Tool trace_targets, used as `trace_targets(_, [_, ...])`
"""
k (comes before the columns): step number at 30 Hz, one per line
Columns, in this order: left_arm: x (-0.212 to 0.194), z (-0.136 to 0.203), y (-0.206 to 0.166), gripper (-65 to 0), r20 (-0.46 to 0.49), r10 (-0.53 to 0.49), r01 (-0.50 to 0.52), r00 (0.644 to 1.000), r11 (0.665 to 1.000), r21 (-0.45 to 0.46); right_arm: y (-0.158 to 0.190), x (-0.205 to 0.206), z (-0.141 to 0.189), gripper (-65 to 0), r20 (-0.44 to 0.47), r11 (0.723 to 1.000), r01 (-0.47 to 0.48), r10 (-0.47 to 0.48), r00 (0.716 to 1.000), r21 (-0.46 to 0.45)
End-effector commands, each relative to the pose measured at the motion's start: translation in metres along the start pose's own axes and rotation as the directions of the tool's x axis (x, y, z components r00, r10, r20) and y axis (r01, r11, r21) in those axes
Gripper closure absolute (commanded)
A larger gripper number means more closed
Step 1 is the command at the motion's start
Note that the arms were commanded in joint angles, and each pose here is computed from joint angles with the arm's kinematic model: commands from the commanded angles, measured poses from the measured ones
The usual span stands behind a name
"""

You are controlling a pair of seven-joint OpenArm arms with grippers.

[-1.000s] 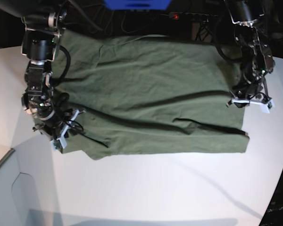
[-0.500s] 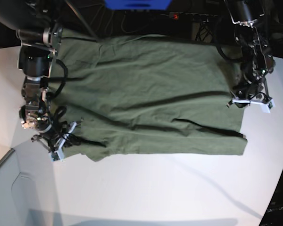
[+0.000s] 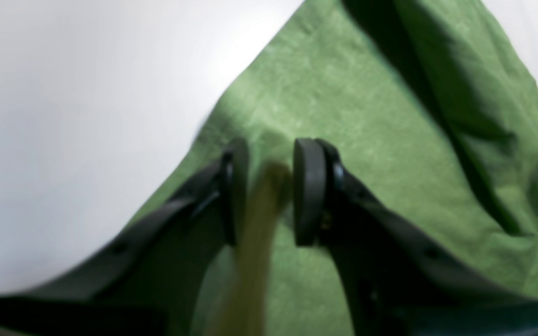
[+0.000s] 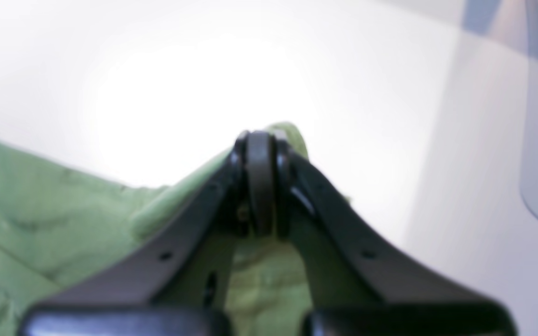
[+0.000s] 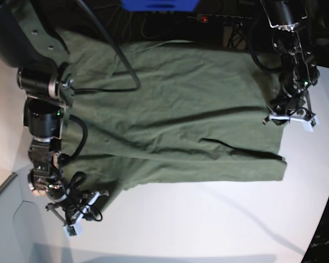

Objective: Layout the t-shirt on the table in an organized manner, then fold the t-shirt properly
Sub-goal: 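Pull the shirt hem with the right gripper away from the left gripper, then release the shirt and reposition both grippers along its edges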

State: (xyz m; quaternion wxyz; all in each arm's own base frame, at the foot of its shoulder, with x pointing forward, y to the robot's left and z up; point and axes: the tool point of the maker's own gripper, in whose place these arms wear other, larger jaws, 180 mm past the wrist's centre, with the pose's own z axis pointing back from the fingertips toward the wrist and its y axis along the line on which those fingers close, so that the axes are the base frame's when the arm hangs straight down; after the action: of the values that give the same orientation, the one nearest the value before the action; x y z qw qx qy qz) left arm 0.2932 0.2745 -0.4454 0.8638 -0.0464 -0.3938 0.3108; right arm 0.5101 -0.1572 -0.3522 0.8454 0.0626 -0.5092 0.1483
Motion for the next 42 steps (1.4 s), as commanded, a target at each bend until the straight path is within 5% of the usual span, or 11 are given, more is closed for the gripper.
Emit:
trace_targets(1, [0.017, 0.001, -0.005, -16.6, 0.046, -0.007, 0.008, 0.999, 1.000, -0.015, -0.013, 0.030, -0.001, 0.0, 0.092, 0.999, 0.014, -0.010, 0.996, -0.040])
trace_targets(6, [0.017, 0.001, -0.005, -16.7, 0.045, -0.008, 0.009, 0.999, 1.000, -0.016, -0.008, 0.044, -0.013, -3.1, 0.203, 0.998, 0.052, -0.042, 0.978, -0.044])
trace_targets(13, [0.020, 0.002, -0.008, -16.7, 0.056, -0.012, 0.013, 0.998, 1.000, -0.022, 0.000, 0.059, -0.019, -38.2, 0.207, 1.000, 0.007, -0.003, 0.978, -0.022])
trace_targets(15, [0.020, 0.002, -0.008, -16.8, 0.056, -0.012, 0.013, 0.998, 1.000, -0.022, -0.002, 0.059, -0.019, -42.5, 0.207, 1.000, 0.011, -0.006, 0.978, -0.025])
trace_targets(24, [0.020, 0.004, -0.005, -18.7, 0.057, -0.008, 0.010, 0.998, 1.000, -0.020, -0.017, -0.015, -0.002, -25.8, 0.036, 0.998, -0.011, 0.014, 0.999, -0.068])
trace_targets(31, [0.047, 0.016, -0.025, -48.1, 0.123, 0.055, -0.042, 0.991, 0.993, -0.107, -0.023, -0.054, 0.016, -5.6, -0.012, 0.995, -0.032, 0.032, 0.999, -0.090])
trace_targets(33, [0.055, 0.025, -0.032, -52.3, 0.151, 0.061, -0.040, 0.987, 0.990, -0.133, -0.026, -0.067, 0.019, -1.3, -0.037, 0.995, -0.028, 0.025, 0.999, -0.092])
trace_targets(42, [0.063, 0.061, -0.038, -52.7, 0.208, 0.046, -0.009, 0.977, 0.984, -0.178, -0.030, -0.110, 0.020, 0.0, -0.141, 0.997, 0.020, -0.032, 0.989, -0.081])
